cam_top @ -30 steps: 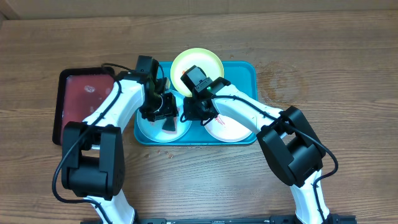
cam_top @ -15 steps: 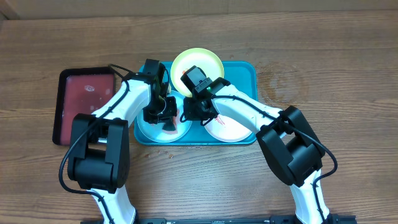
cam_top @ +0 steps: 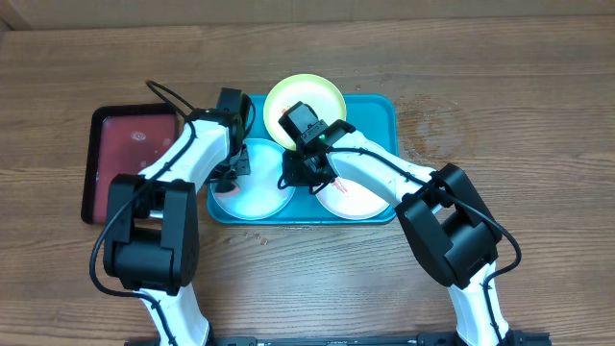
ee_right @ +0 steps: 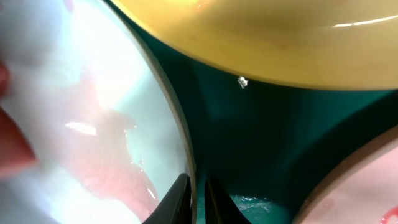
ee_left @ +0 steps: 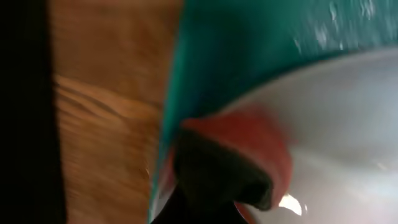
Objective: Clean dirty plates on tray and stack at the side
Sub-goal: 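Hold the plate rim with right gripper and scrub with left sponge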
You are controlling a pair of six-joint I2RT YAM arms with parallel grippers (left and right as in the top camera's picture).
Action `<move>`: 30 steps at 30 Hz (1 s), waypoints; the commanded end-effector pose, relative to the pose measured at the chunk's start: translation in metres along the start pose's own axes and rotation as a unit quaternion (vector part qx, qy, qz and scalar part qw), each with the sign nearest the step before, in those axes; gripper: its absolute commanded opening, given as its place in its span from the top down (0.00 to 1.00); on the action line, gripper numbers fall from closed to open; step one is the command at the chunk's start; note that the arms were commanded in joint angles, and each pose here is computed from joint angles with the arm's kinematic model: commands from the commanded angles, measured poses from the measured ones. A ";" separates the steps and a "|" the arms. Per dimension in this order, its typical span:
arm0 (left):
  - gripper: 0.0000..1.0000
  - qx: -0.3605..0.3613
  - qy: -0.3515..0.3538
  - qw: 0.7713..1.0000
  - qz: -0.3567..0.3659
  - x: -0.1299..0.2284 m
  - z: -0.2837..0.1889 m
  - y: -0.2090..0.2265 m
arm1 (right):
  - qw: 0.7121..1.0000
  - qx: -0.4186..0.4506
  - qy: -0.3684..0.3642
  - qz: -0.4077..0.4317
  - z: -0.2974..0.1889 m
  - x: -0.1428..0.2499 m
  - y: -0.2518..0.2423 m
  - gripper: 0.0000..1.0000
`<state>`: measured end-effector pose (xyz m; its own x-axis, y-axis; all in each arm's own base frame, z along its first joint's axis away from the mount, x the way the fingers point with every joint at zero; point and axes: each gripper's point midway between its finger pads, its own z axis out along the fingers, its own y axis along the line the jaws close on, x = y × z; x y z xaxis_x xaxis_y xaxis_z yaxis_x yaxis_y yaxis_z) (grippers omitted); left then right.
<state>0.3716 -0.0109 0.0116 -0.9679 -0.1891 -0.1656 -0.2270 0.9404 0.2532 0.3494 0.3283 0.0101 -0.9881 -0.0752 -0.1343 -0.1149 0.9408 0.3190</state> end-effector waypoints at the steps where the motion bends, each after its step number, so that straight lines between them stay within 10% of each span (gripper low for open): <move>1: 0.96 -0.057 -0.051 0.996 -0.036 -0.025 0.003 0.020 | 1.000 0.013 0.006 0.002 0.006 0.005 -0.007 0.90; 19: 0.96 0.366 0.016 0.928 0.062 -0.004 -0.042 -0.121 | 1.000 0.011 0.004 -0.008 0.007 0.003 -0.006 0.96; 30: 0.96 0.249 0.057 0.962 0.098 0.020 -0.018 -0.080 | 0.998 0.004 0.006 -0.066 0.007 0.003 -0.004 0.96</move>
<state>0.3683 -0.1131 0.0131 -0.9976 -0.0557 -0.0400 -0.0386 0.9386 -0.3429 0.3525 0.3274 0.0105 -0.9789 -0.1259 -0.1609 -0.1712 0.9350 0.3105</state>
